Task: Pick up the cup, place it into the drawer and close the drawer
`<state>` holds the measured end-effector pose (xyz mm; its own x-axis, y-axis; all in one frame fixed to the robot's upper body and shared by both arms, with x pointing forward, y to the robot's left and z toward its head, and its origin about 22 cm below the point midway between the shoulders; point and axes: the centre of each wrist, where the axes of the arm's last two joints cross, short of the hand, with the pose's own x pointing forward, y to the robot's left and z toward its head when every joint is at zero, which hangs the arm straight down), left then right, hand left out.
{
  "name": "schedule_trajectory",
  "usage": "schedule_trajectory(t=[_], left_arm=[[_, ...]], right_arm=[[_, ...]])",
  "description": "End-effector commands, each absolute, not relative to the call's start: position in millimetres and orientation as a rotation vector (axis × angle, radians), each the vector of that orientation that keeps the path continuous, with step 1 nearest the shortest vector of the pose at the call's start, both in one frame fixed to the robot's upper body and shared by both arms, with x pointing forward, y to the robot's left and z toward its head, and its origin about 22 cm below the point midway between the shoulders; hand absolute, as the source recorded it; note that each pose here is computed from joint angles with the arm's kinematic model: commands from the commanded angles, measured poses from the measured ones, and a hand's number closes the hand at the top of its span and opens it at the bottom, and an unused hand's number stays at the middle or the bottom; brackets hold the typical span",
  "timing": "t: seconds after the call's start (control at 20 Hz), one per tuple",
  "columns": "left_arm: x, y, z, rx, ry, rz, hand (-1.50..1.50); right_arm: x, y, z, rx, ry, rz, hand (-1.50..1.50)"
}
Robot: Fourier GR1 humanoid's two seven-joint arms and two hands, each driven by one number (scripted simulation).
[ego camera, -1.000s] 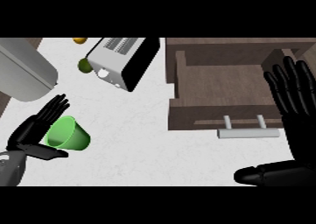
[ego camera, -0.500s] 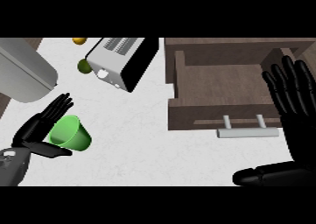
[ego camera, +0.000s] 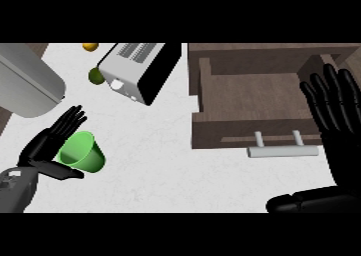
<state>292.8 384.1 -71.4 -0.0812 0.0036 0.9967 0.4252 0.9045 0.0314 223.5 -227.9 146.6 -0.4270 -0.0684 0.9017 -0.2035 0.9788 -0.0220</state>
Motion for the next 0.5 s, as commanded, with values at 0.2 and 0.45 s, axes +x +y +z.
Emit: schedule_trajectory(t=[0.2, 0.45], left_arm=[[273.6, 359.2, -104.7, -0.675, -1.577, -0.263, -1.50], [283.8, 351.8, -100.1, -0.757, -1.559, -0.242, -1.50]], right_arm=[[220.0, -230.3, 144.9, 0.199, -1.992, 0.156, -1.50], [227.3, -223.7, 145.3, 0.207, -2.013, 0.144, -1.50]])
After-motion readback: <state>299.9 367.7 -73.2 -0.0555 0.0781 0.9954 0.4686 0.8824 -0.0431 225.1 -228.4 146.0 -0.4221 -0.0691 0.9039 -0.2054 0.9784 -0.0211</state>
